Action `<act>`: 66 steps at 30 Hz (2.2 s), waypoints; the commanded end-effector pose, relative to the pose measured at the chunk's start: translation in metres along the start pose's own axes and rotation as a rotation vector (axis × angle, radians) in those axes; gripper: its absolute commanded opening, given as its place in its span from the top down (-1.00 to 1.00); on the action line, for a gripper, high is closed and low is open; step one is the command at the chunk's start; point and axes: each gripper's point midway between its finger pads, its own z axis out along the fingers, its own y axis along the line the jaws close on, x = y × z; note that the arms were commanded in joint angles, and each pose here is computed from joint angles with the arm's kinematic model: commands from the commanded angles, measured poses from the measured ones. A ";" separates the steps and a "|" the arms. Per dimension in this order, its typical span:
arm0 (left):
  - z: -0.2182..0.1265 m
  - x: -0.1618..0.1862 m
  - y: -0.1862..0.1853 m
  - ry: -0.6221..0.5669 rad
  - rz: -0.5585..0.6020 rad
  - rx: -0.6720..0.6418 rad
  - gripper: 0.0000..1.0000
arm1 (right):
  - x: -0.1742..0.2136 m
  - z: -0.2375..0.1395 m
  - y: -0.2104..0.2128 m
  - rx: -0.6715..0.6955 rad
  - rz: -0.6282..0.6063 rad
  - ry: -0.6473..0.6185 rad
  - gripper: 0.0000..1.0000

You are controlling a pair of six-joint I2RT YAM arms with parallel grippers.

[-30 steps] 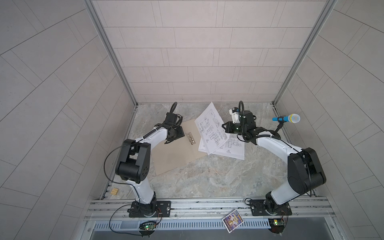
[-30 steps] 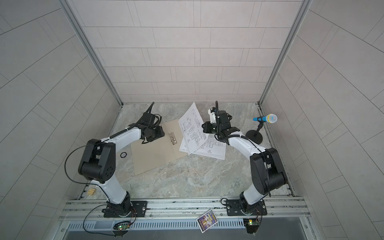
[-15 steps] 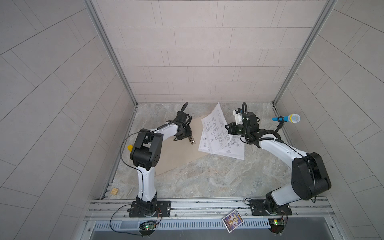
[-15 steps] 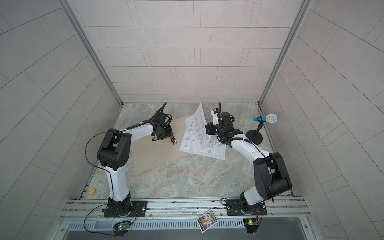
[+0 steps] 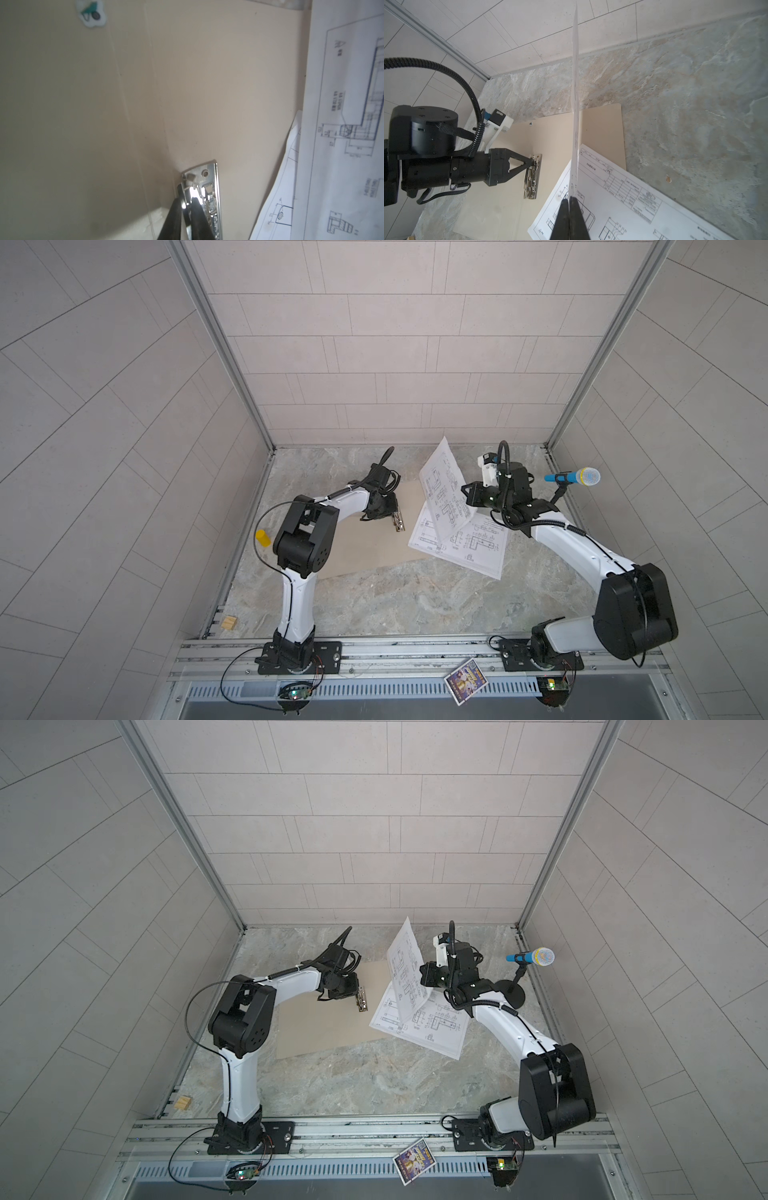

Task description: Put the files into the folder

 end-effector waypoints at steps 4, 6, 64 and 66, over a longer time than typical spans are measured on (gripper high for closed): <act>0.004 0.019 -0.036 0.027 0.006 0.087 0.68 | -0.003 -0.018 -0.002 0.015 -0.011 -0.007 1.00; 0.005 0.023 -0.039 0.036 -0.010 0.100 0.67 | -0.006 -0.021 0.001 0.007 -0.007 -0.013 1.00; -0.101 0.083 0.197 -0.128 -0.626 -0.059 -0.66 | 0.027 0.169 0.092 -0.119 0.036 0.016 1.00; -0.099 0.086 0.195 -0.125 -0.633 -0.043 -0.66 | 0.025 0.171 0.088 -0.085 0.025 0.000 1.00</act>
